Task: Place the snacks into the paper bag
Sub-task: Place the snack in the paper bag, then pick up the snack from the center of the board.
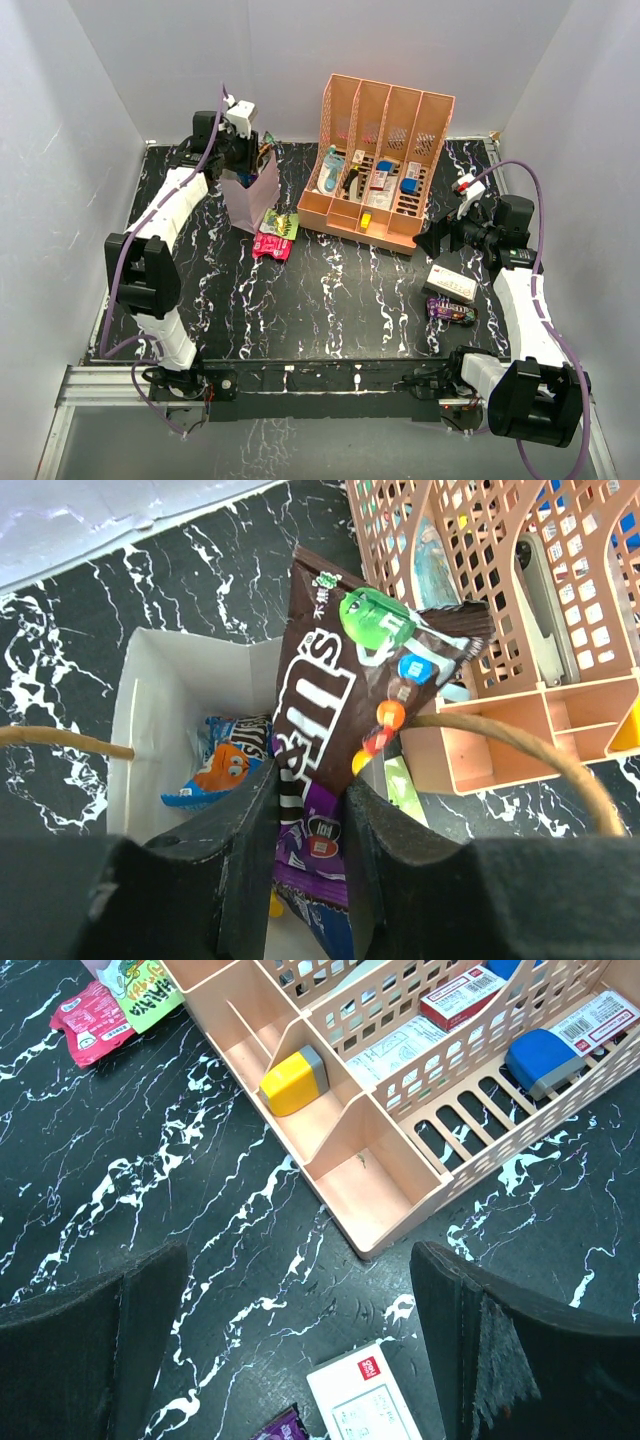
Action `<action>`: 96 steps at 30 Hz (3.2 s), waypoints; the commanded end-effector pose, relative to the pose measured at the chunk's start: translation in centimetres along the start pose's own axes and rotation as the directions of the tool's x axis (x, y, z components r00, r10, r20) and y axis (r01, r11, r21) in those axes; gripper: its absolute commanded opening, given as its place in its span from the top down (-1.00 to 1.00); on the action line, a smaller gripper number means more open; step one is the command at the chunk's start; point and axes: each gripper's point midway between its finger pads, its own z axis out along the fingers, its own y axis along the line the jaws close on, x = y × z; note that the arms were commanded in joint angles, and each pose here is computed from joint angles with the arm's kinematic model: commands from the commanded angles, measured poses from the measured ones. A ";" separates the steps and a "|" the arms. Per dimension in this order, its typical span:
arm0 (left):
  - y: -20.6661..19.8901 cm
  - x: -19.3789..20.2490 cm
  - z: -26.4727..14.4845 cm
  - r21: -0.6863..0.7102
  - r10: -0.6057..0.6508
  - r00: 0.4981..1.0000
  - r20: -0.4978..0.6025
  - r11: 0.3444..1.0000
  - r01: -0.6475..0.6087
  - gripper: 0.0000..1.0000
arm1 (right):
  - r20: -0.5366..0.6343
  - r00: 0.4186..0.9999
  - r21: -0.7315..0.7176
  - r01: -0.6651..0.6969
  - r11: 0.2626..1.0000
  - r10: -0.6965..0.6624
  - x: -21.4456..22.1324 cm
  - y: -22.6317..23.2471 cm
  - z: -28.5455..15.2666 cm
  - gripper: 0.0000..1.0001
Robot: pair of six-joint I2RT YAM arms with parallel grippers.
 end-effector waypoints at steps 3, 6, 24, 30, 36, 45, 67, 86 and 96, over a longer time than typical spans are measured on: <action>-0.7 -0.7 -0.2 0.044 0.037 0.999 0.035 0.998 -0.038 0.27 | 0.039 0.998 0.009 0.051 0.999 -0.051 -1.1 -0.1 -0.4 -0.97; -0.8 -0.8 -0.4 0.048 0.038 0.999 0.037 0.998 -0.040 0.05 | 0.038 0.998 0.008 0.050 0.999 -0.050 -1.1 -0.1 -0.4 -0.97; -0.2 -3.5 -3.3 -0.025 0.101 0.991 0.090 0.995 -0.099 -0.13 | 0.031 0.998 0.009 0.045 0.999 -0.045 -0.9 -0.3 -0.2 -0.97; 0.2 -5.4 -6.5 -0.094 0.138 0.986 0.096 0.987 -0.129 -0.31 | 0.030 0.998 0.045 0.057 0.997 -0.058 -1.3 -0.6 -0.7 -0.97; 0.7 -4.8 -10.3 -0.171 0.184 0.982 0.034 0.969 -0.176 -0.59 | -0.126 0.983 0.084 0.146 0.986 -0.135 0.1 -1.0 -2.6 -0.97; -1.4 -0.9 -15.5 -0.107 0.265 0.962 -0.067 0.957 -0.271 -0.84 | -0.469 0.815 -0.116 0.325 0.939 -0.340 6.7 1.0 -7.6 -0.97; -6.5 6.5 -15.1 0.174 0.306 0.950 -0.058 0.940 -0.292 -0.89 | -0.572 0.608 -0.336 0.439 0.833 -0.551 16.3 1.4 -9.0 -0.90; -7.3 8.0 -13.9 0.219 0.316 0.947 -0.050 0.929 -0.298 -0.87 | -0.636 0.551 -0.355 0.413 0.839 -0.541 20.5 -0.6 -8.0 -0.69; -7.7 8.9 -12.8 0.244 0.321 0.944 -0.073 0.924 -0.295 -0.86 | -0.671 0.510 -0.371 0.397 0.839 -0.538 22.7 -1.3 -7.9 -0.45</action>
